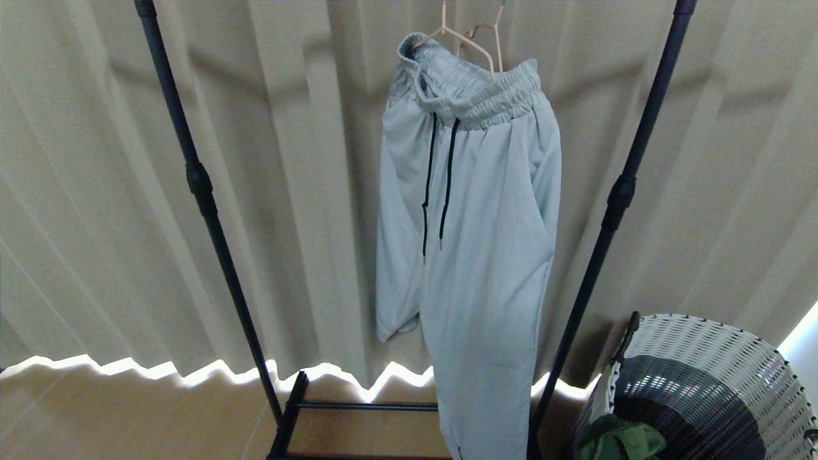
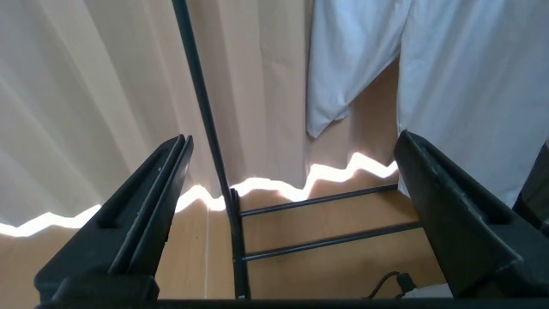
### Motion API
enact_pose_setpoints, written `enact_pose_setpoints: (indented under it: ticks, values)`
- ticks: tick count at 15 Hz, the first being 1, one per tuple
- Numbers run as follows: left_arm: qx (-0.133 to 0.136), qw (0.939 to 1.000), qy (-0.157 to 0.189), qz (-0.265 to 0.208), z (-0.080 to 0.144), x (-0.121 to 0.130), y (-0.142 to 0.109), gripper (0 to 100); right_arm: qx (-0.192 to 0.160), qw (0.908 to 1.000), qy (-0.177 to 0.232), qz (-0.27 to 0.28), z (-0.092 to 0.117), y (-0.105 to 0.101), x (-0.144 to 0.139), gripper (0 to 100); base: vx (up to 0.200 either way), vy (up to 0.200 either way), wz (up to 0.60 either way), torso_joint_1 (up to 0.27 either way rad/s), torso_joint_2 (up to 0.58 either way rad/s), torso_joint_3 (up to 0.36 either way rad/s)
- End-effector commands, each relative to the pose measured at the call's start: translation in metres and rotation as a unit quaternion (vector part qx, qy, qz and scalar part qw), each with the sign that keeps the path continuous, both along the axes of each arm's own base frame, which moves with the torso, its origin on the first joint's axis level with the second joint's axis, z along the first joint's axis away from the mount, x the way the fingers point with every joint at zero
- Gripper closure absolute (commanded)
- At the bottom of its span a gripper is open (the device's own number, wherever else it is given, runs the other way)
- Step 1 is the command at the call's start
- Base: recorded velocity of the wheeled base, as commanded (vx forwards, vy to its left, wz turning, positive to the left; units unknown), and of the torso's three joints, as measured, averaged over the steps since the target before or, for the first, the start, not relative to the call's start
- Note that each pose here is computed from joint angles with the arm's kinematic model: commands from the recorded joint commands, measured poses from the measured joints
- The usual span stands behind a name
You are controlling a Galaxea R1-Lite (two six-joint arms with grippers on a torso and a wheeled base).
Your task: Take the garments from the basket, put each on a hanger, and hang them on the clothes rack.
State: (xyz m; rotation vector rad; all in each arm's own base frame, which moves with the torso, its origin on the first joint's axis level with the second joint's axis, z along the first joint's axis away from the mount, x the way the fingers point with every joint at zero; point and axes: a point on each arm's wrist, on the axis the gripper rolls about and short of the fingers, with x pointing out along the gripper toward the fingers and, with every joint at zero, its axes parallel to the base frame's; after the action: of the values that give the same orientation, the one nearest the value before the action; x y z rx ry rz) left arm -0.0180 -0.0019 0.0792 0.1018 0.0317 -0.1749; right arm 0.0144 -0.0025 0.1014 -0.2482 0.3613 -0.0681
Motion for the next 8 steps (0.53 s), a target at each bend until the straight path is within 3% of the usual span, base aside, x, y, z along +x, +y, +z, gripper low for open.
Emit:
enact_pose_setpoints:
  ticks: [1,2,3,8]
  values:
    - [0.000,1.0000,0.000,0.000,0.000,0.000,0.000,0,-0.069,0.9819,0.172,0.038,0.001,0.000,0.044,0,0.000,0.000,0.00,0.000,0.00,0.000]
    - [0.000,1.0000,0.000,0.000,0.000,0.000,0.000,0,-0.095,0.9702,0.214,0.060,-0.001,0.000,0.060,0,0.000,0.000,0.00,0.000,0.00,0.000]
    - [0.000,1.0000,0.000,0.000,0.000,0.000,0.000,0,-0.106,0.9650,0.229,0.071,-0.003,0.000,0.073,0,0.000,0.000,0.00,0.000,0.00,0.000]
    - [0.000,1.0000,0.000,0.000,0.000,0.000,0.000,0,-0.112,0.9506,0.266,0.115,-0.021,0.012,0.130,0,0.000,0.000,0.00,0.000,0.00,0.000]
